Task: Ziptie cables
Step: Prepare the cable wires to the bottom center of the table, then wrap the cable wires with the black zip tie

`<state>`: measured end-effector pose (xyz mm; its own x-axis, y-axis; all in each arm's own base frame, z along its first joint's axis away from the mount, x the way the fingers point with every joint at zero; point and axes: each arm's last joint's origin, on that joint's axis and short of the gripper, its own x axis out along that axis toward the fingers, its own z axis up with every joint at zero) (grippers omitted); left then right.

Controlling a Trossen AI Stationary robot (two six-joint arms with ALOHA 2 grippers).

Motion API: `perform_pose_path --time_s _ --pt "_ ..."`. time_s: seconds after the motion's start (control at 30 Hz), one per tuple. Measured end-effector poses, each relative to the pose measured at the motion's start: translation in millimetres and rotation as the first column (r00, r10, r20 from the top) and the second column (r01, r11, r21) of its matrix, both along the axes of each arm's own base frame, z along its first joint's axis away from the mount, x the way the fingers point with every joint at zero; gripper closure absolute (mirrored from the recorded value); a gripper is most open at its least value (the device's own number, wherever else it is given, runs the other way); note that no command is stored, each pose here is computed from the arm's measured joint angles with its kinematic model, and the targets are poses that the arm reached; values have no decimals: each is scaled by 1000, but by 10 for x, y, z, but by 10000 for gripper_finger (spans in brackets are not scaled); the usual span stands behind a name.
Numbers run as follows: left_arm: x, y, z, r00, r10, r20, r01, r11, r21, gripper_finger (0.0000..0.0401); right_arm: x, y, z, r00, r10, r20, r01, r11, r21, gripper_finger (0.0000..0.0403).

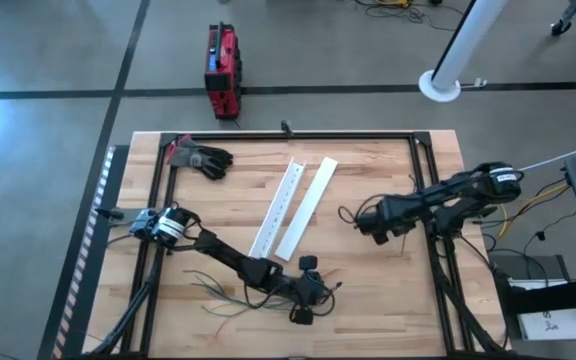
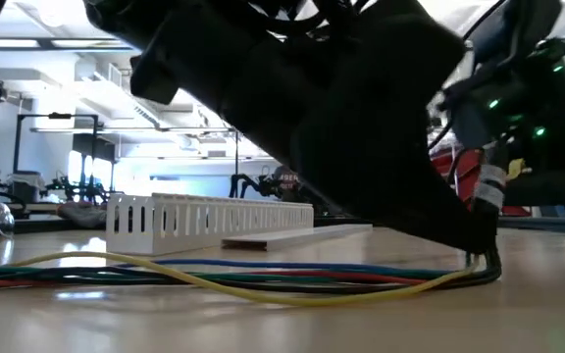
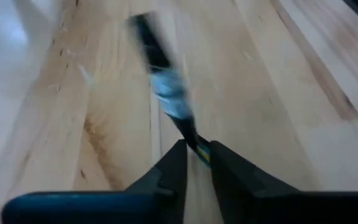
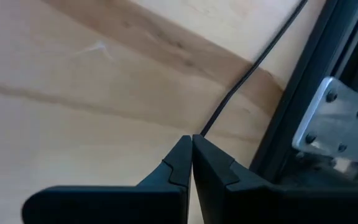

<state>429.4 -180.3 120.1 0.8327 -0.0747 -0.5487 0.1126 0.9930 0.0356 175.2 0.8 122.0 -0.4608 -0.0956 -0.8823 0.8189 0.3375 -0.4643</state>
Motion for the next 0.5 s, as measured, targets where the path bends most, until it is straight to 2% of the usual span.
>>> perform_pose_path --time_s 0.1,0.23,0.5 --pt "-40 8 86 999 -35 -25 36 997 61 299 -7 -149 -22 999 -28 -29 30 997 76 403" --pt "-86 28 136 997 -42 -70 48 995 91 258 -2 -315 -4 997 -62 -55 68 991 116 403" --pt "-76 49 138 997 -39 -68 45 995 93 213 -58 -457 -23 977 -102 -186 120 989 89 403"
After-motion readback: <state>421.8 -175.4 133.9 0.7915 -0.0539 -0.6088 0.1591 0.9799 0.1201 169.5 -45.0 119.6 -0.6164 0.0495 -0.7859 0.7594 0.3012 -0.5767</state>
